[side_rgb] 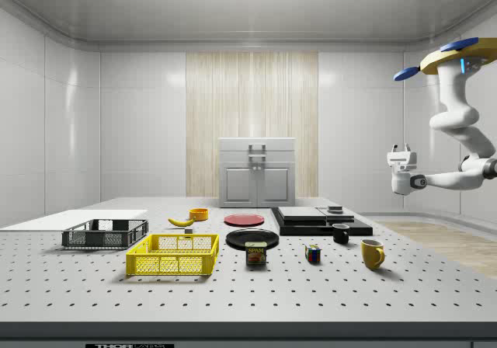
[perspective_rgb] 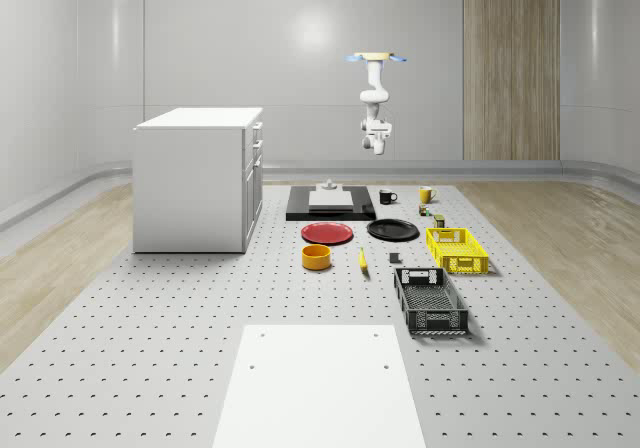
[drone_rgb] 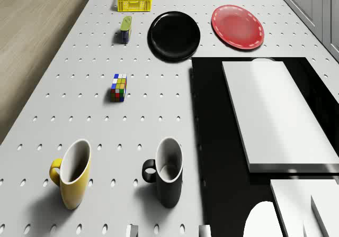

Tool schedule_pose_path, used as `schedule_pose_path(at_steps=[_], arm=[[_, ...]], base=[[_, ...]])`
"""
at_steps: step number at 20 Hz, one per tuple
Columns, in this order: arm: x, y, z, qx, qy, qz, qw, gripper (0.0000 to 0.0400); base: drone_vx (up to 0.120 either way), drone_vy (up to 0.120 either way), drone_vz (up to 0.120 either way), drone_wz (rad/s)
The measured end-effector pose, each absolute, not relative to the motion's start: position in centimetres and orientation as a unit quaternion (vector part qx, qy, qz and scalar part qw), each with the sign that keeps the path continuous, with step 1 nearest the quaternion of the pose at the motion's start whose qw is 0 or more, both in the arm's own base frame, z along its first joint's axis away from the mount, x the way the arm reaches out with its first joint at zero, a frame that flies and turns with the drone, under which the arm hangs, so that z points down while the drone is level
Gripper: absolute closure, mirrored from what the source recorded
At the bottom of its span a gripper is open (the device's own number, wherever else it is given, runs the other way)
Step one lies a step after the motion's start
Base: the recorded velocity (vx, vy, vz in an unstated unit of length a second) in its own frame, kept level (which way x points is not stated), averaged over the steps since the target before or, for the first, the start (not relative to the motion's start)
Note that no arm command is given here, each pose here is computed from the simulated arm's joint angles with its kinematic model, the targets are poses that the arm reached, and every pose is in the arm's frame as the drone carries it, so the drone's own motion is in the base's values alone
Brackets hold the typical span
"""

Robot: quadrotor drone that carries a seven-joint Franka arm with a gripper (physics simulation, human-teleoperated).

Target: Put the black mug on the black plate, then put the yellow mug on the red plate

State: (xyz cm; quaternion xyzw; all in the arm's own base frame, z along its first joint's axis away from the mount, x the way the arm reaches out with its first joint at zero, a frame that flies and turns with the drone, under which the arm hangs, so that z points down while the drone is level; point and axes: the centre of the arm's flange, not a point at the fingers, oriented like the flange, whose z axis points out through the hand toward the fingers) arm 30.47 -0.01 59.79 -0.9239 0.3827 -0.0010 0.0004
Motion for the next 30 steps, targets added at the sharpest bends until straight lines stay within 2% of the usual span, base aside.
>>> schedule_pose_path(at_steps=[5,13,19,30], arm=[[30.09,0.0,63.4,-0.924,0.383,-0.003,0.001,0.0000],[30.35,0.0,67.6,-0.924,0.383,-0.006,0.002,0.0000],[30.42,0.0,68.7,-0.924,0.383,-0.008,0.003,0.0000],[30.38,0.0,69.1,-0.924,0.383,-0.012,0.005,0.0000]], base=[[0.000,0.000,0.000,0.000],[0.000,0.000,0.000,0.000],[0.000,0.000,0.000,0.000],[0.000,0.000,0.000,0.000]])
